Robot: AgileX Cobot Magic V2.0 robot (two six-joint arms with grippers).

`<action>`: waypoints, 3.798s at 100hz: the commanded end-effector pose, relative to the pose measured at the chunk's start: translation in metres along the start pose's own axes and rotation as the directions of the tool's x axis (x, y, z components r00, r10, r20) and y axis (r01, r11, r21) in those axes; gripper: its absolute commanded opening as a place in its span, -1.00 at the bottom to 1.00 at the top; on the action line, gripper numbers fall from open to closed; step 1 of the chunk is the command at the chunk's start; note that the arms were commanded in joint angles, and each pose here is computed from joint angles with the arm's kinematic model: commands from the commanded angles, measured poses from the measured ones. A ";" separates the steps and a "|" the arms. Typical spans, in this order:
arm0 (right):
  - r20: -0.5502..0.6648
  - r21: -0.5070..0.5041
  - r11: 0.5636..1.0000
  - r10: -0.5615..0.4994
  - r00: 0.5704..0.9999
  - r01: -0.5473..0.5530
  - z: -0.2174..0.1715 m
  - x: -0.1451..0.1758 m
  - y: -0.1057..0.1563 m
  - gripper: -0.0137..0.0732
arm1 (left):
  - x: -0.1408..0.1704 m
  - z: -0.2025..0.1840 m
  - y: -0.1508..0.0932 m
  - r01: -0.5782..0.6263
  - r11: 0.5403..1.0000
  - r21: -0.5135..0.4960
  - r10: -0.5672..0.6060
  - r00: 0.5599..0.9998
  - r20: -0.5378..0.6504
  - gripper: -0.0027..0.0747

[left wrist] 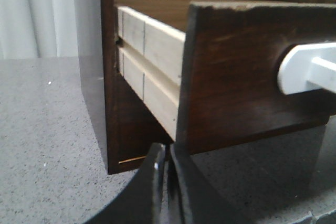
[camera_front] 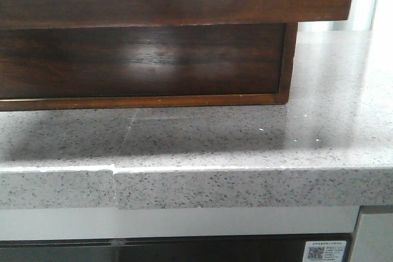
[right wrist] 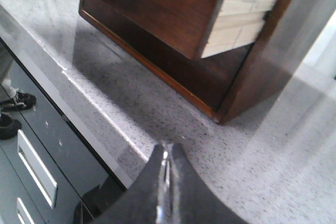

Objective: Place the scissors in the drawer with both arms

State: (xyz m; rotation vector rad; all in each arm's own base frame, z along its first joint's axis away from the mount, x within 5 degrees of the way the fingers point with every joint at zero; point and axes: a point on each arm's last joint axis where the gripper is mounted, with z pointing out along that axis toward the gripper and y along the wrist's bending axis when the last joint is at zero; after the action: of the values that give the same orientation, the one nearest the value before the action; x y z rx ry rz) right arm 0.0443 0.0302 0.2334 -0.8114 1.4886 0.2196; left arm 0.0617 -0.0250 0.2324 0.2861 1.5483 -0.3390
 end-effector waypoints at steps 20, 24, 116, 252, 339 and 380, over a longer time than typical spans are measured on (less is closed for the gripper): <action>0.110 0.012 1.000 0.002 0.994 -0.003 -0.001 -0.014 -0.003 -0.83 | -0.012 0.000 -0.004 0.022 0.999 0.046 -0.024 0.999 0.046 -0.99; 0.110 0.012 1.000 0.002 0.994 -0.003 -0.001 -0.014 -0.003 -0.83 | -0.012 0.000 -0.005 0.021 0.998 0.051 -0.024 0.998 0.050 -0.99; 0.110 0.012 1.000 0.002 0.994 -0.003 -0.001 -0.014 -0.003 -0.83 | -0.013 0.000 -0.005 0.087 0.994 0.063 -0.091 0.994 0.056 -0.99; 0.110 0.012 1.000 0.002 0.994 -0.003 -0.001 -0.014 -0.003 -0.83 | 0.049 -0.017 0.019 0.185 0.908 -0.376 -0.234 0.968 -0.089 -0.99; 0.110 0.012 1.000 0.002 0.994 -0.003 -0.001 -0.014 -0.003 -0.83 | 0.049 -0.017 0.020 0.084 0.924 -0.373 -0.141 0.982 -0.127 -0.99; 0.110 0.012 1.000 0.002 0.994 -0.003 -0.001 -0.014 -0.003 -0.83 | 0.049 -0.017 0.020 0.084 0.924 -0.373 -0.141 0.982 -0.127 -0.99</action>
State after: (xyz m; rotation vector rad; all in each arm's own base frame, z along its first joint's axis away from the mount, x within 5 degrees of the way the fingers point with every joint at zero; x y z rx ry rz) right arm 0.0446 0.0311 0.2317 -0.8064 1.4797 0.2289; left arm 0.0535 -0.0017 0.1831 -0.0749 1.8106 -0.1109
